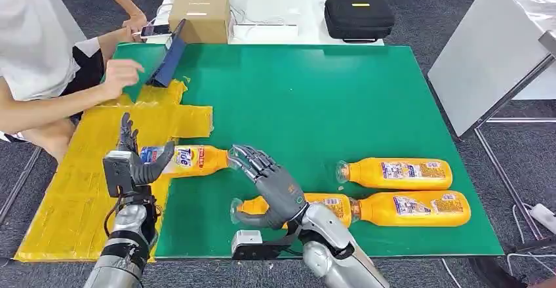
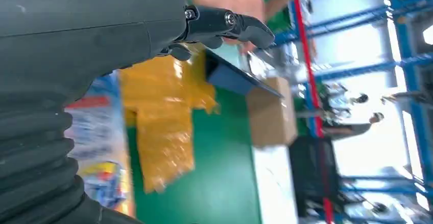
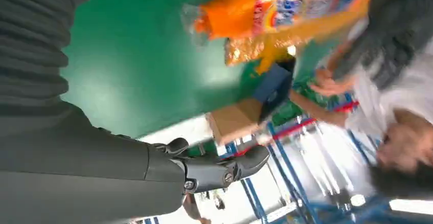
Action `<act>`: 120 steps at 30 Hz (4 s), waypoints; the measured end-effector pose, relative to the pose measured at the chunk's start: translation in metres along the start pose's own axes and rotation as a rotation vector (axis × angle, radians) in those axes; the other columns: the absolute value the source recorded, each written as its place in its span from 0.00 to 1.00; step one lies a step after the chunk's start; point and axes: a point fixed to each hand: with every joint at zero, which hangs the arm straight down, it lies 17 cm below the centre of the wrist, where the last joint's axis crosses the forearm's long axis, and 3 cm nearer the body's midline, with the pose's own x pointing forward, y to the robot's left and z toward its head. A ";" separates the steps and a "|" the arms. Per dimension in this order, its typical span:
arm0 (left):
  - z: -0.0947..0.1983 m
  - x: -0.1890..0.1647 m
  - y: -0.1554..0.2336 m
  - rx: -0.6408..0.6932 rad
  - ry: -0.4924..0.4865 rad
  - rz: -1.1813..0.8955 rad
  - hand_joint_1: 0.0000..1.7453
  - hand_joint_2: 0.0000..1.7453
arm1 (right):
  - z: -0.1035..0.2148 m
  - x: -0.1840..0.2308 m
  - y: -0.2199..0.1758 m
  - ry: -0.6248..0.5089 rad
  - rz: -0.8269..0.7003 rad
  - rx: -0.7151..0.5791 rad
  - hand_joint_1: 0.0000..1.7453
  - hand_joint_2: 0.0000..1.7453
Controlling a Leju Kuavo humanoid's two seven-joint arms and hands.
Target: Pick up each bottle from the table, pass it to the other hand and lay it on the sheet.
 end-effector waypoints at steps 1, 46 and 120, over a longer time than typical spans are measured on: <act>0.000 0.006 -0.001 -0.003 -0.012 0.030 0.00 1.00 | 0.004 -0.004 0.006 0.007 -0.015 0.028 0.00 1.00; 0.039 0.067 -0.051 -0.143 -0.087 0.304 0.00 1.00 | 0.104 -0.180 0.022 0.495 0.512 0.260 0.85 1.00; 0.058 0.071 -0.119 -0.347 0.008 0.542 0.00 1.00 | 0.041 -0.050 -0.130 0.164 -0.096 -0.611 1.00 1.00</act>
